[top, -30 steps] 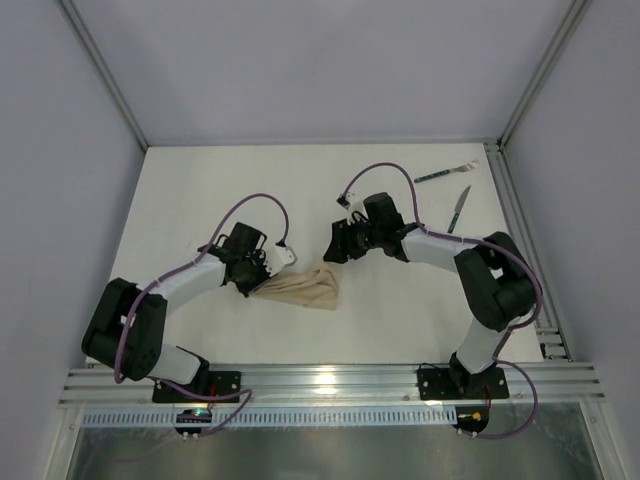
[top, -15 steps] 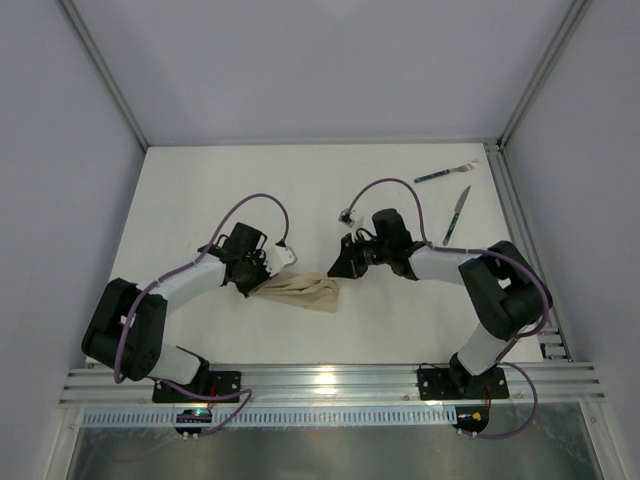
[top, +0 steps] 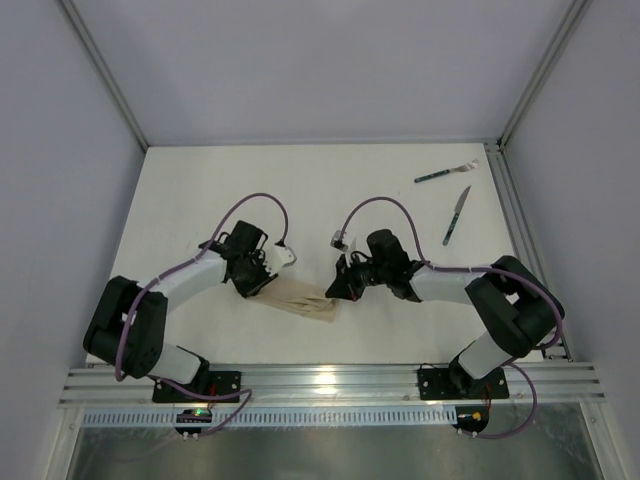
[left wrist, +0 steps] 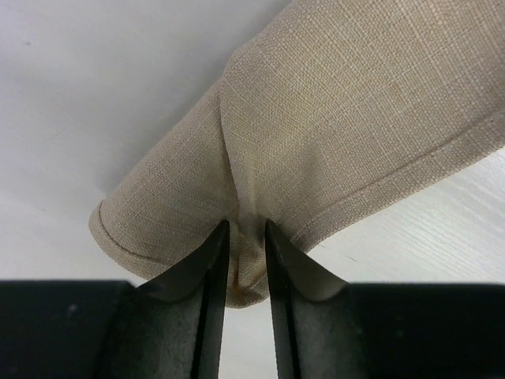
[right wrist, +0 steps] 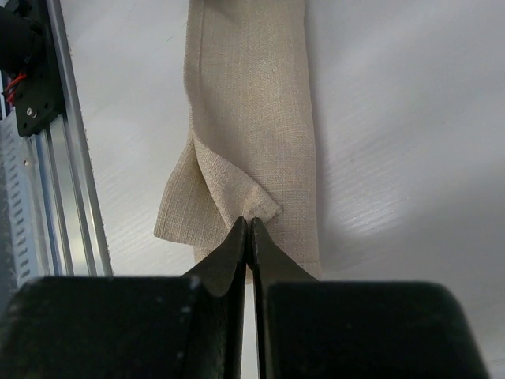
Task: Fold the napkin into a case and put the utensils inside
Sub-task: Fold the 2/3-rectangle-folded napkin at the center of the board.
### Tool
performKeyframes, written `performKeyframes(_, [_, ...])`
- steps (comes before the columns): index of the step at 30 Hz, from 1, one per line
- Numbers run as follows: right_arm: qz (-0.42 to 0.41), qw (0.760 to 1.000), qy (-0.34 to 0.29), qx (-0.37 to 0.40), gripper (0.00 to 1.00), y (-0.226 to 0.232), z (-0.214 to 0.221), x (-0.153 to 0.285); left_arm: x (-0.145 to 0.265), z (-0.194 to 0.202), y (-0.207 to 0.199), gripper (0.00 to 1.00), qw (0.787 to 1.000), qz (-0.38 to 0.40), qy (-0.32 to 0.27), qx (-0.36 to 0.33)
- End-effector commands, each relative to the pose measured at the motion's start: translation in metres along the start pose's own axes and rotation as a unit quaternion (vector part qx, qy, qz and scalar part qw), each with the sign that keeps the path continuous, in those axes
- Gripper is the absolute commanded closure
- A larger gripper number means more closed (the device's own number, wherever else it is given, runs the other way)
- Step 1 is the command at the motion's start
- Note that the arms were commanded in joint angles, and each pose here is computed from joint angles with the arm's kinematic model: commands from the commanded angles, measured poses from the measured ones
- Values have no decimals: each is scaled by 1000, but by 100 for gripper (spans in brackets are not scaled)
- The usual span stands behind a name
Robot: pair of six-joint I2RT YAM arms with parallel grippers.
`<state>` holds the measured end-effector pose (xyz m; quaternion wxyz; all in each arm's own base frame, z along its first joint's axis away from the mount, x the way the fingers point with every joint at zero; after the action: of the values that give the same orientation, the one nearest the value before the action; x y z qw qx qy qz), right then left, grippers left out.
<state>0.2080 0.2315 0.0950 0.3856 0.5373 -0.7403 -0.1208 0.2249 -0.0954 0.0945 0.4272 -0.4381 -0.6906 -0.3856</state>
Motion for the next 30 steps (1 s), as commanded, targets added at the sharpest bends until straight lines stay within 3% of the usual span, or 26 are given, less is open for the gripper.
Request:
performKeyframes(1, [16,999,-11,43,96,1,-4,-4,13,0,-10,72,999,44,4,-1])
performKeyframes(8, [27,997,2,66,93,3,3,-11,62,-42,-19,44,978,93,-159,-102])
performKeyframes(11, [25,997,1,77,91,6,3,-12,62,-60,-29,37,966,79,-189,-158])
performKeyframes(14, [25,997,0,79,90,6,6,-12,49,-76,-46,32,956,85,-188,-208])
performKeyframes(23, [20,997,-9,74,89,7,13,-12,20,-107,-69,28,928,71,-221,-291])
performKeyframes(30, [17,997,-12,70,86,9,13,-12,-6,-106,-79,29,925,65,-198,-318])
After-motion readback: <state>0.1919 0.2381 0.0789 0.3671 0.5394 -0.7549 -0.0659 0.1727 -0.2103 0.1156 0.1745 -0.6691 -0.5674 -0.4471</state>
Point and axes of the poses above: each gripper's point midway between its finger pads, its own x axis back along the fingers, its own y axis along the line the jaws close on, z = x × y, the point moved 8 cm from there along x, back along the fingers, and after that the axes turned 12 degrees about -x, right-handed, at the moved point
